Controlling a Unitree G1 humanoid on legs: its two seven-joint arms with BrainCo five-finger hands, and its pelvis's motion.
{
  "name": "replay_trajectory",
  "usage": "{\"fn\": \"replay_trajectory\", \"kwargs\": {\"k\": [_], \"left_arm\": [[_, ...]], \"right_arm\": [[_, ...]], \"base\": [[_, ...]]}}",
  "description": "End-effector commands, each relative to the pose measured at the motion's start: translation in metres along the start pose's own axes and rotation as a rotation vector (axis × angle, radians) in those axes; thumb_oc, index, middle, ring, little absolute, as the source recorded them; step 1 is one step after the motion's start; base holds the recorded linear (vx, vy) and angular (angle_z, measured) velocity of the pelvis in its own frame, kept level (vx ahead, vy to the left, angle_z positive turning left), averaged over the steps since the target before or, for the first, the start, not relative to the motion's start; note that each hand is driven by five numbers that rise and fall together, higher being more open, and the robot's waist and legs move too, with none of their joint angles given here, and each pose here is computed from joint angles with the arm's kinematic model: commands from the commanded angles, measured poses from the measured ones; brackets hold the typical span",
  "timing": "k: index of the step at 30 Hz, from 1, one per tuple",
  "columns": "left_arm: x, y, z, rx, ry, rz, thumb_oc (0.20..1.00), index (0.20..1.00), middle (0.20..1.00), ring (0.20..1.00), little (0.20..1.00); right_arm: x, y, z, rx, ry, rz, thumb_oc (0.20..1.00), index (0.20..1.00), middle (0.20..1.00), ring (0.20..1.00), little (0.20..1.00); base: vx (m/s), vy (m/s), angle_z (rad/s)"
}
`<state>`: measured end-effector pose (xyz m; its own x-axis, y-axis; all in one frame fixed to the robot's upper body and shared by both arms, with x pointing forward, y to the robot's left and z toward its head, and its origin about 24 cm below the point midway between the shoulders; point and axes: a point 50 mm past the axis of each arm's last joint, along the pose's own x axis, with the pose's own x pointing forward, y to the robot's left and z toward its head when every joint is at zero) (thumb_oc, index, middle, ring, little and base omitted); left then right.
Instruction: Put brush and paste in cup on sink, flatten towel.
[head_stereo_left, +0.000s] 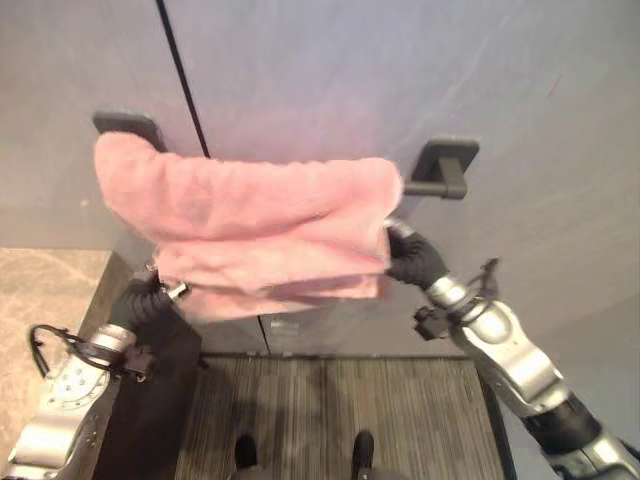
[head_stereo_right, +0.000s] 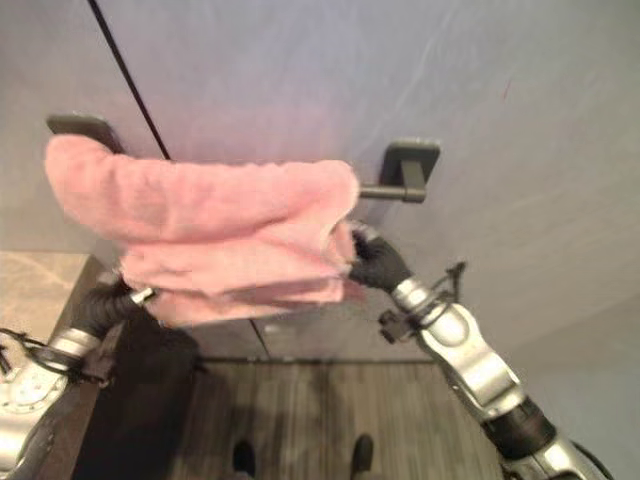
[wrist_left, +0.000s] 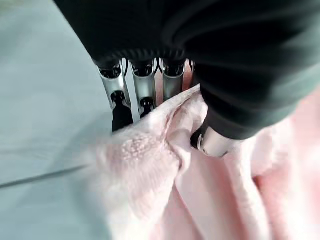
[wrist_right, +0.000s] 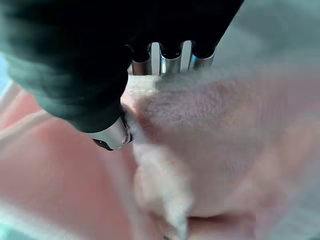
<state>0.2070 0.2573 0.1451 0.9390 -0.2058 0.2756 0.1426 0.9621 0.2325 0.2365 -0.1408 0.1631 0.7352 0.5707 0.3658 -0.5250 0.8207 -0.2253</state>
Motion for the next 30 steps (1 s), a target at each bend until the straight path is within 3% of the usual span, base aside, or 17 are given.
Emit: {"fn": "replay_trajectory", "kwargs": {"k": [1,3,5,7,8,9,10,11,13,14,15,17,20,24,26,28,30], "left_arm": [[0.007,-0.012,0.004,-0.239,-0.106,-0.113,0.2,0.2,0.2,0.2,0.2],[0.001,-0.022,-0.007,-0.209,-0.011,-0.22,0.2,0.2,0.2,0.2,0.2],[-0.003,-0.023,-0.023,0.073,0.133,-0.311,0.2,0.2,0.2,0.2,0.2],[0.009,-0.029,-0.001,0.111,0.03,-0.355,0.2,0.2,0.2,0.2,0.2],[0.009,-0.032,0.001,-0.007,0.011,-0.371,0.2,0.2,0.2,0.2,0.2],[0.009,-0.032,0.001,-0.007,0.01,-0.371,0.2,0.2,0.2,0.2,0.2],[-0.008,-0.045,-0.056,-0.264,0.231,-0.304,0.2,0.2,0.2,0.2,0.2],[-0.003,-0.046,-0.056,-0.035,0.246,-0.371,0.2,0.2,0.2,0.2,0.2],[0.006,-0.049,-0.033,0.057,0.147,-0.418,0.2,0.2,0.2,0.2,0.2],[0.009,-0.057,-0.018,-0.203,0.068,-0.441,0.2,0.2,0.2,0.2,0.2],[0.005,-0.061,-0.035,-0.297,0.121,-0.39,0.2,0.2,0.2,0.2,0.2],[0.01,-0.067,-0.015,-0.224,0.024,-0.456,0.2,0.2,0.2,0.2,0.2],[0.01,-0.081,-0.012,-0.599,-0.069,-0.416,0.2,0.2,0.2,0.2,0.2],[0.002,-0.078,-0.034,-0.435,0.036,-0.344,0.2,0.2,0.2,0.2,0.2],[0.009,-0.076,-0.013,-0.318,-0.041,-0.419,0.2,0.2,0.2,0.2,0.2],[0.009,-0.077,-0.009,-0.449,-0.072,-0.431,0.2,0.2,0.2,0.2,0.2],[0.002,-0.085,-0.037,-0.539,0.043,-0.381,0.2,0.2,0.2,0.2,0.2]], "right_arm": [[-0.011,0.015,0.016,0.28,-0.199,0.111,0.2,0.2,0.2,0.2,0.2],[-0.016,0.021,0.002,0.349,-0.134,0.115,0.2,0.2,0.2,0.2,0.2],[-0.02,0.018,-0.031,0.181,0.051,0.006,0.2,0.2,0.2,0.2,0.2],[-0.017,0.007,-0.007,0.04,-0.037,-0.022,0.2,0.2,0.2,0.2,0.2],[-0.02,0.013,-0.007,0.245,-0.073,0.026,0.2,0.2,0.2,0.2,0.2],[-0.021,0.012,-0.006,0.245,-0.074,0.027,0.2,0.2,0.2,0.2,0.2],[-0.034,0.02,-0.025,0.339,0.016,0.016,0.2,0.2,0.2,0.2,0.2],[-0.03,0.016,-0.037,0.287,0.078,-0.044,0.2,0.2,0.2,0.2,0.2],[-0.023,0.012,-0.025,0.205,0.014,-0.044,0.2,0.2,0.2,0.2,0.2],[-0.021,0.018,-0.007,0.39,-0.117,0.045,0.2,0.2,0.2,0.2,0.2],[-0.024,0.019,-0.011,0.436,-0.112,0.018,0.2,0.2,0.2,0.2,0.2],[-0.021,0.02,-0.01,0.445,-0.138,-0.019,0.2,0.2,0.2,0.2,0.2],[-0.025,0.027,0.009,0.584,-0.291,0.023,0.2,0.2,0.2,0.2,0.2],[-0.025,0.024,-0.007,0.553,-0.232,-0.092,0.2,0.2,0.2,0.2,0.2],[-0.021,0.022,-0.008,0.527,-0.226,-0.103,0.2,0.2,0.2,0.2,0.2],[-0.026,0.027,0.003,0.603,-0.287,-0.032,0.2,0.2,0.2,0.2,0.2],[-0.03,0.029,-0.003,0.596,-0.236,-0.04,0.2,0.2,0.2,0.2,0.2]], "base": [[-0.03,0.005,0.04],[-0.04,0.012,0.06],[-0.04,0.024,-0.08],[-0.05,0.02,-0.1],[-0.04,0.012,-0.01],[-0.04,-0.019,0.03],[-0.05,-0.017,0.03],[-0.05,-0.015,0.02],[-0.01,-0.001,0.03],[0.0,0.0,0.0],[0.0,0.0,0.0],[0.0,-0.014,0.05],[0.0,-0.011,-0.01],[0.0,-0.012,0.02],[-0.01,0.005,-0.03],[0.0,0.0,0.0],[0.0,0.0,0.0]]}}
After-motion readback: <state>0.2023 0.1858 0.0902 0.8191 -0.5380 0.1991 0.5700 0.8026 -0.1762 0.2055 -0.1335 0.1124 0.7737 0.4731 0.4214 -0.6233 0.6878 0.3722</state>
